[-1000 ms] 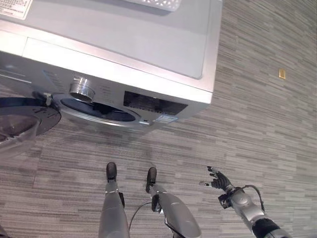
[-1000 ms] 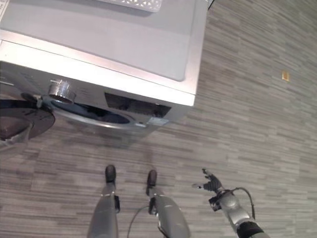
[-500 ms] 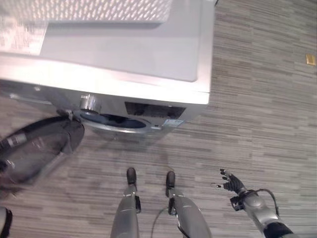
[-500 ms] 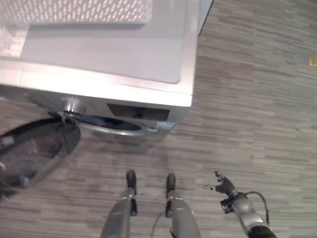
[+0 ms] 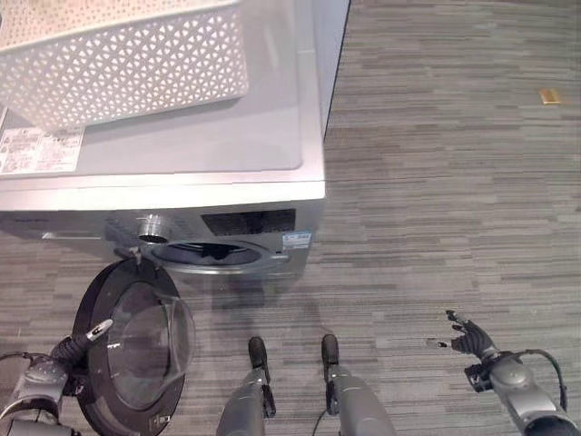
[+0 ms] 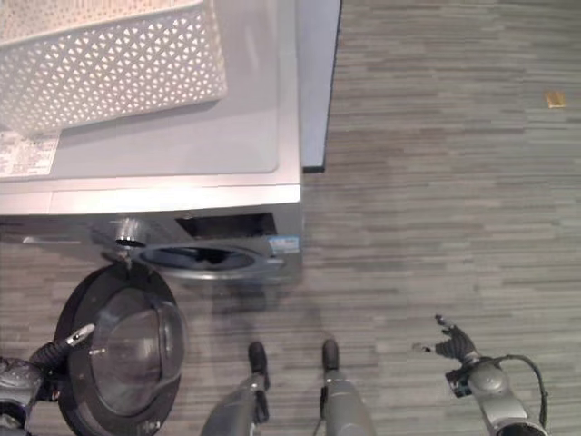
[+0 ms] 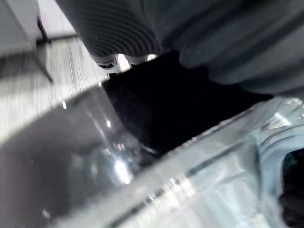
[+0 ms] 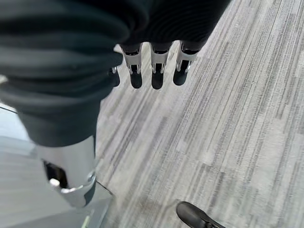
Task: Grab the laundry basket,head to the washer,open it,put in the laundry and shut it.
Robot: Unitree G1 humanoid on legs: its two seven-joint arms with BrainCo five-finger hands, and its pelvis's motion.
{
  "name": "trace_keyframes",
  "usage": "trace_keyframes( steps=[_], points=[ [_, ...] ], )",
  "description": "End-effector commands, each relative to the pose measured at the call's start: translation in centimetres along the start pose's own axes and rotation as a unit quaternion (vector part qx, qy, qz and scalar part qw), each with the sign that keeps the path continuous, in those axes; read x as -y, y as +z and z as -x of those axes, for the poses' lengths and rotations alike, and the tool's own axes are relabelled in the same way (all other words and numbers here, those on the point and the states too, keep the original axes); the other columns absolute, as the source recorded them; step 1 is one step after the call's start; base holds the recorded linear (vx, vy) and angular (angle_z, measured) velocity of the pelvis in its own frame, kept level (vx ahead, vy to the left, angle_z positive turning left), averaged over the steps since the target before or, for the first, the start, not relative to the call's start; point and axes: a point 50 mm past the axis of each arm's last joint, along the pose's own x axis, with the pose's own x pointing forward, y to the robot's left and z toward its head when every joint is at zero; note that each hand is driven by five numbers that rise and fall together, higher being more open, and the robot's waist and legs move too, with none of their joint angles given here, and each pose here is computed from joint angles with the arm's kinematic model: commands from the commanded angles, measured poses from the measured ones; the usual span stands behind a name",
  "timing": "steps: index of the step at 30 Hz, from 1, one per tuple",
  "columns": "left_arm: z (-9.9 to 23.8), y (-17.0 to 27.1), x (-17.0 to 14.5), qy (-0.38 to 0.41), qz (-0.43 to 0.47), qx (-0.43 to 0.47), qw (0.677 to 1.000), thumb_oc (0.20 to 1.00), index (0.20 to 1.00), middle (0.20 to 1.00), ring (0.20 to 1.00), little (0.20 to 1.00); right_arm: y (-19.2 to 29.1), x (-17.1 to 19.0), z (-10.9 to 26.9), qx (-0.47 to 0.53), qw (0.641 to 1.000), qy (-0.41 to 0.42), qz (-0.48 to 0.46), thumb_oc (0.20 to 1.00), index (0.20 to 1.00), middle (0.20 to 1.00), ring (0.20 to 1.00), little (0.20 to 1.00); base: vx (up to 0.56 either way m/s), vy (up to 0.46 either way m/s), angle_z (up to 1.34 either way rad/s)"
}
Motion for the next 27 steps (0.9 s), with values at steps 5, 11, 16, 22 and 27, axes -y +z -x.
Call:
trace_keyframes(
  steps=[5, 11, 16, 22, 27],
  points=[
    [-0.2, 9.2, 11.5, -0.109, -0.049, 0.136, 0.983, 1.0, 1.0, 1.0, 1.0, 1.0, 2.4, -2.2, -0.9, 0.051, 0.998, 0.012, -0.031, 1.0, 1.0, 1.0, 1.0, 1.0, 0.04, -0.042, -0.17],
    [1.3, 12.4, 17.5, -0.176, 0.111, 0.152, 0.966, 1.0, 1.0, 1.0, 1.0, 1.0, 1.1, -5.4, -1.0, 0.02, 0.997, 0.036, -0.066, 1.0, 1.0, 1.0, 1.0, 1.0, 0.07, -0.09, -0.26],
    [5.4, 18.0, 23.5, -0.257, 0.261, 0.201, 0.909, 1.0, 1.0, 1.0, 1.0, 1.0, -1.1, -7.6, -0.5, -0.029, 0.996, 0.053, -0.058, 1.0, 1.0, 1.0, 1.0, 1.0, 0.03, -0.16, -0.08],
    [10.5, 24.1, 25.6, -0.339, 0.305, 0.311, 0.834, 1.0, 1.0, 1.0, 1.0, 1.0, -3.0, -8.7, -0.3, -0.08, 0.993, 0.053, -0.068, 1.0, 1.0, 1.0, 1.0, 1.0, 0.05, -0.057, 0.1],
    [17.5, 27.5, 22.3, -0.335, 0.105, 0.585, 0.732, 1.0, 1.0, 1.0, 1.0, 1.0, -4.6, -9.9, 0.2, -0.118, 0.986, 0.064, -0.096, 1.0, 1.0, 1.0, 1.0, 1.0, 0.04, -0.026, -0.13]
  ],
)
